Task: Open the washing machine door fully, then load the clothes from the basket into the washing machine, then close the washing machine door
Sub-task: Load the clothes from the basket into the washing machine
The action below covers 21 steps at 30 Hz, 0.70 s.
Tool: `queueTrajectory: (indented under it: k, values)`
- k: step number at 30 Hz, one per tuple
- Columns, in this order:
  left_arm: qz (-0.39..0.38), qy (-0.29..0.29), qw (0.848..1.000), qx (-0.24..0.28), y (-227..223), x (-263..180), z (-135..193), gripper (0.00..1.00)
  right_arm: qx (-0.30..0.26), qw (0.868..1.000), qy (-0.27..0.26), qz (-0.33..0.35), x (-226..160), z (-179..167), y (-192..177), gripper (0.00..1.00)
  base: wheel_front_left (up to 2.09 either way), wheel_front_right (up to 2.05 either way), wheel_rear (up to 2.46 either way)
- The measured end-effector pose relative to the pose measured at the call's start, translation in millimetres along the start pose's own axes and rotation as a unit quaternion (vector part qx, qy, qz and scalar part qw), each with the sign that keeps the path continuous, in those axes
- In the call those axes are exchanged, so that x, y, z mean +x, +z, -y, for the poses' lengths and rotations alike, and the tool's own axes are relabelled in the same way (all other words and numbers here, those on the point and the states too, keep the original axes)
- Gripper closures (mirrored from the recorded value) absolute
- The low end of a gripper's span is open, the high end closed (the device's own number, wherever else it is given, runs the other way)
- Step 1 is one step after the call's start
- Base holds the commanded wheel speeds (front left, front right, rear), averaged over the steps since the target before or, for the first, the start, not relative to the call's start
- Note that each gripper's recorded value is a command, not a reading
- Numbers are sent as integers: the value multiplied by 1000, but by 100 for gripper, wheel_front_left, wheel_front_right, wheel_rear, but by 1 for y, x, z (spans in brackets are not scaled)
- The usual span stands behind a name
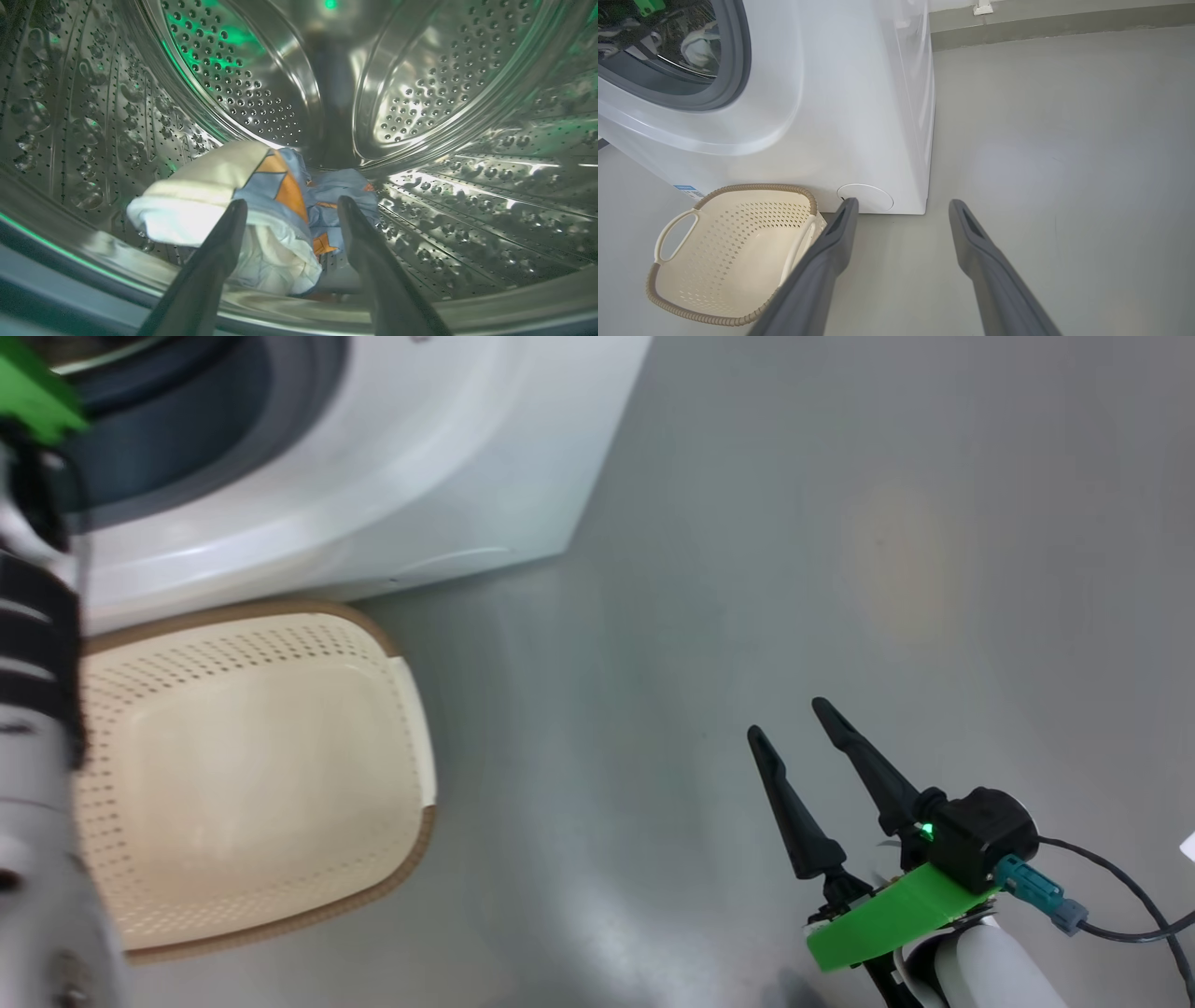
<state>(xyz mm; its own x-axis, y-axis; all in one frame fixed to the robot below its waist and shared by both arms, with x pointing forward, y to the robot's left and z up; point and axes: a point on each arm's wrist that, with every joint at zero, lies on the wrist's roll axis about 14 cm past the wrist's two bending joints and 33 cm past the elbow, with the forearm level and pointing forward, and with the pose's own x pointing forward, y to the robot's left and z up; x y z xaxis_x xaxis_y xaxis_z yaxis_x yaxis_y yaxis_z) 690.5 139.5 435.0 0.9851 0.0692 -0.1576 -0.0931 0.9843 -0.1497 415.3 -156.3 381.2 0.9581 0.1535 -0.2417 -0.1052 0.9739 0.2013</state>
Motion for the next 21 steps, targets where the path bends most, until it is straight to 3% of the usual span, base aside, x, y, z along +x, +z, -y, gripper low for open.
queueTrajectory:
  k: [21]
  values:
    - [19,-31,999,-16,3,-114,-18,0,-6,997,54,48,3,-34,34,0,0,0,0]
